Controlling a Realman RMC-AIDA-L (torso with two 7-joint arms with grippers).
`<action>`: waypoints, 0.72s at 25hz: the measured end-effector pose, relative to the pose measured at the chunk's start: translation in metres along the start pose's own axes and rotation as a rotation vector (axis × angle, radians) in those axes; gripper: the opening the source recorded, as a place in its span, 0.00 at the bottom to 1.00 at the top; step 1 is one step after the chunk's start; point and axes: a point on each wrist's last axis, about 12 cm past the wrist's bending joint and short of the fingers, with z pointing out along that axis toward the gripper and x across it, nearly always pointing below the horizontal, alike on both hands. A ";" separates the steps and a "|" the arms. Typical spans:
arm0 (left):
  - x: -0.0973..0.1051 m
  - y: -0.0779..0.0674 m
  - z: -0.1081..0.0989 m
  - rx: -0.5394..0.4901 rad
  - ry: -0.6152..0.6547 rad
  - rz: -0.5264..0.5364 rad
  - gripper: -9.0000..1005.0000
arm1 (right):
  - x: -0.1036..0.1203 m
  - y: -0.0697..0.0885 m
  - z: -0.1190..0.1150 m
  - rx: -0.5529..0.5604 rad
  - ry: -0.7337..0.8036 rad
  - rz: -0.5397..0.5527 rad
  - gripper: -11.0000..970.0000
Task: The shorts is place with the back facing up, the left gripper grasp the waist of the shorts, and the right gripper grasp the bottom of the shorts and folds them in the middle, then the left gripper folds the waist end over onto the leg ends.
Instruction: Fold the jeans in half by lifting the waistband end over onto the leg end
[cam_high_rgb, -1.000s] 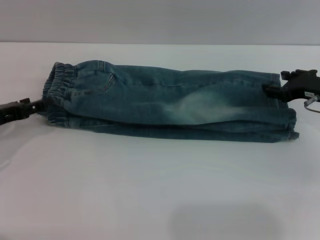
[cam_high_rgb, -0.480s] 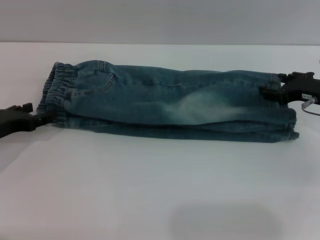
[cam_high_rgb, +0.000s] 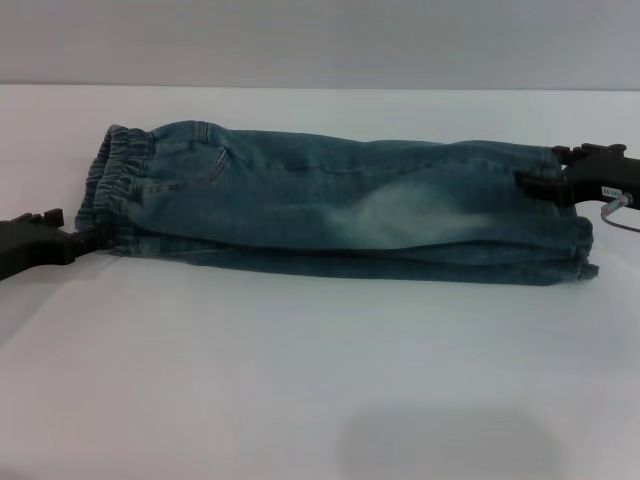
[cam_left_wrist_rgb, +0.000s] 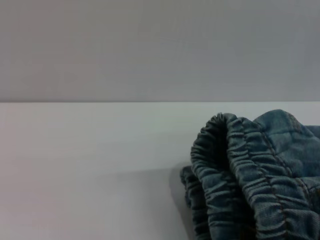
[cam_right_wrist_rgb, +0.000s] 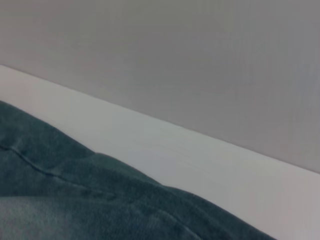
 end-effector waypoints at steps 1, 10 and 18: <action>0.000 -0.001 0.001 0.002 0.001 0.000 0.83 | 0.000 0.000 0.000 0.000 -0.002 0.001 0.68; -0.006 -0.006 0.009 0.023 -0.002 0.009 0.82 | 0.000 -0.001 0.000 0.011 -0.002 0.002 0.68; -0.006 -0.009 0.012 0.035 0.004 0.008 0.82 | 0.000 -0.002 0.000 0.015 -0.007 0.007 0.68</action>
